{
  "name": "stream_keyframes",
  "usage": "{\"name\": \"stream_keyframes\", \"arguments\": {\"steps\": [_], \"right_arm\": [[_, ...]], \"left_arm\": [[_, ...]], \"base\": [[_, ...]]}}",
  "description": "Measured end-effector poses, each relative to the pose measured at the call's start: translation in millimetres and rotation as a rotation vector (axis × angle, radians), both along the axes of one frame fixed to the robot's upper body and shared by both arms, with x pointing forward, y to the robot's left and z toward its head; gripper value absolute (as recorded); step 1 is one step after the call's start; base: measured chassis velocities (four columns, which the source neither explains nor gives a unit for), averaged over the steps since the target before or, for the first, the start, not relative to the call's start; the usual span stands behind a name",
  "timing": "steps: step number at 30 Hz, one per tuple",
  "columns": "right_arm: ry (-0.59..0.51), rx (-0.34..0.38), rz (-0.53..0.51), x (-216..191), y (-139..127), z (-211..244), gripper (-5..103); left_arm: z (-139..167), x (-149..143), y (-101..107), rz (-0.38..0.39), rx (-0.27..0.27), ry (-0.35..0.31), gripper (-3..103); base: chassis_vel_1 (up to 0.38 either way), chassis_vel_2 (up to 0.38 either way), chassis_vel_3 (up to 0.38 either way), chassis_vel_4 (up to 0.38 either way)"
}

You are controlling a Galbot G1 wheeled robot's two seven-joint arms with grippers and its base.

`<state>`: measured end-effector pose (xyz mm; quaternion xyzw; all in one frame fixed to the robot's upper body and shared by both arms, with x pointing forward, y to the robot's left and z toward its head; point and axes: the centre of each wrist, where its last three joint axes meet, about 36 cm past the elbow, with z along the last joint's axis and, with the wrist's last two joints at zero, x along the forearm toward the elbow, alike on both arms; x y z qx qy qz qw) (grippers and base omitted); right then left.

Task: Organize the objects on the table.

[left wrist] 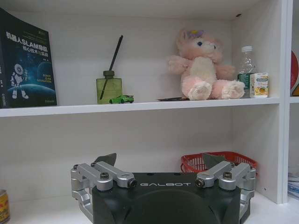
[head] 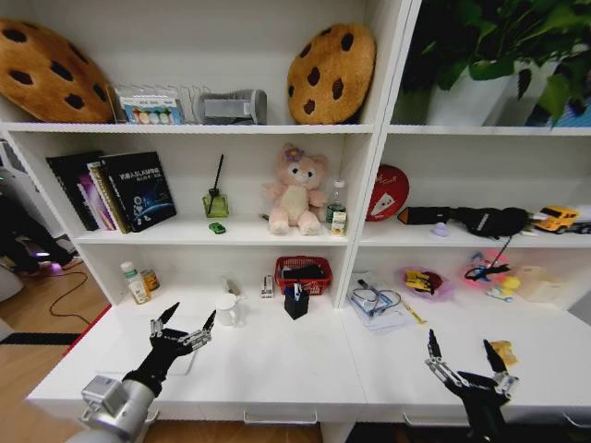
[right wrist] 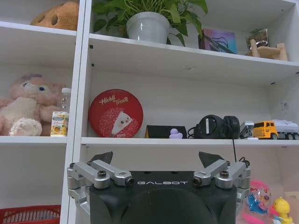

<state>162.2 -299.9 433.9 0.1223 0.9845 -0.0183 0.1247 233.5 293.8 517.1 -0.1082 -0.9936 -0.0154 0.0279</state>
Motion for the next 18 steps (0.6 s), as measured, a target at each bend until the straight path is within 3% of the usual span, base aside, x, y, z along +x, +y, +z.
{"name": "stream_keyframes", "arguments": {"steps": [9, 18], "right_arm": [[0.008, 0.053, 0.000, 3.3, -1.7, -1.1, 100], [0.006, 0.080, -0.001, 5.5, -2.3, 0.0, 100]], "left_arm": [[0.0, 0.0, 0.0, 0.000, 0.000, 0.000, 100], [0.0, 0.0, 0.0, 0.000, 0.000, 0.000, 100]], "base": [[0.124, -0.113, -0.137, 0.139], [-0.088, -0.016, 0.086, 0.014]]}}
